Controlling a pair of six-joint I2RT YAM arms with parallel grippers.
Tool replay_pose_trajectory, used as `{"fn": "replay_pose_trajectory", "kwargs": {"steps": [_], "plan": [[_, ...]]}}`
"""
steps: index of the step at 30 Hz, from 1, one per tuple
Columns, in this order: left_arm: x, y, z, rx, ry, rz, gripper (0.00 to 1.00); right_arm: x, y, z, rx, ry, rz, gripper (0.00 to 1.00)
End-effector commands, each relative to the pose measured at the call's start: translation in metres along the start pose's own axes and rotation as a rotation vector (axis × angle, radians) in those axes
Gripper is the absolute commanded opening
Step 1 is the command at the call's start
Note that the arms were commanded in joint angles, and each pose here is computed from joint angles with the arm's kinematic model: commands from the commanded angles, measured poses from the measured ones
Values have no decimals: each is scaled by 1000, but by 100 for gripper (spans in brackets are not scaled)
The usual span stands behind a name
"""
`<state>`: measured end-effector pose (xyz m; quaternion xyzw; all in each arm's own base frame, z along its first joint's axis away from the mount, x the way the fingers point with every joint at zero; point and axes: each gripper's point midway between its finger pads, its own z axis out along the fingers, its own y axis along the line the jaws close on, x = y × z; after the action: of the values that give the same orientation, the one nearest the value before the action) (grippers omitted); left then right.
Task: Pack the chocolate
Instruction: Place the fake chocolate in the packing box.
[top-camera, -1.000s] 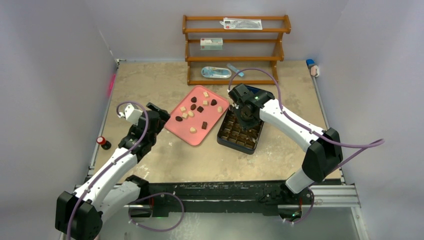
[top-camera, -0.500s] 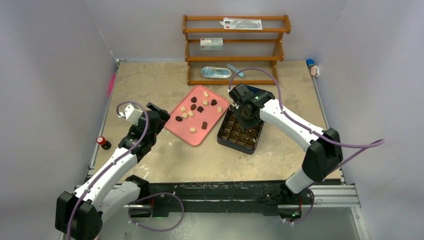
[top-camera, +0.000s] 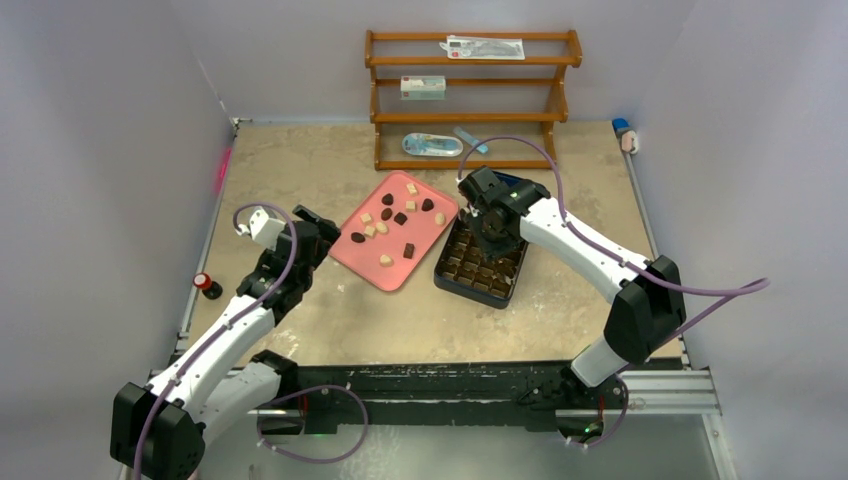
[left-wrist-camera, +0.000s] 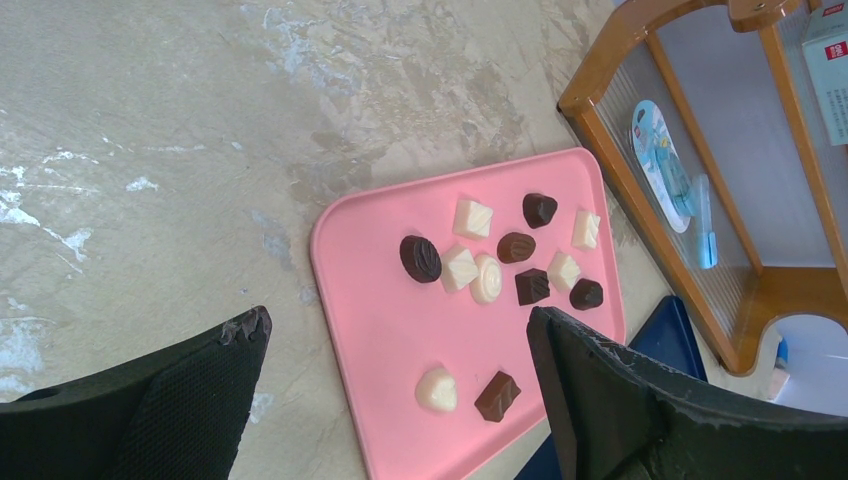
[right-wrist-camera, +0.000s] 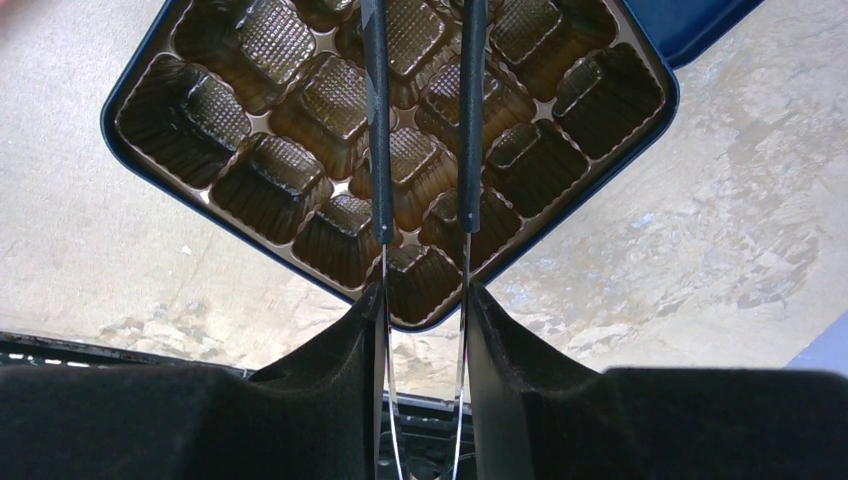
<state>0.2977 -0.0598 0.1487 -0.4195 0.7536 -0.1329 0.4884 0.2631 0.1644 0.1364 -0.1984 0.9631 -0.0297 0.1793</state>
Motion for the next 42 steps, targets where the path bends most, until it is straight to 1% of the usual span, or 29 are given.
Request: {"fn": "replay_pose_trajectory", "kwargs": {"steps": [1,20,23,28,30,37,42], "plan": [[0,-1,1,11,-3,-10,100,-2,-1,-9,-18,-37,11,33],[-2,-5,2,19,-6,-12,100,-3,-1,-11,-18,-40,10,35],[-2,-5,2,17,-7,-12,100,-6,-1,-15,-22,-55,12,30],[0,-7,4,15,-1,-17,100,-19,0,-23,-29,-82,16,26],[-1,-7,4,15,-2,-17,100,-31,-1,-26,-26,-117,8,25],[-4,-8,4,14,-13,-13,100,-52,15,-31,-79,-146,-21,24],[-1,-9,7,13,-4,-10,100,-68,33,-24,-113,-146,-58,24]]}}
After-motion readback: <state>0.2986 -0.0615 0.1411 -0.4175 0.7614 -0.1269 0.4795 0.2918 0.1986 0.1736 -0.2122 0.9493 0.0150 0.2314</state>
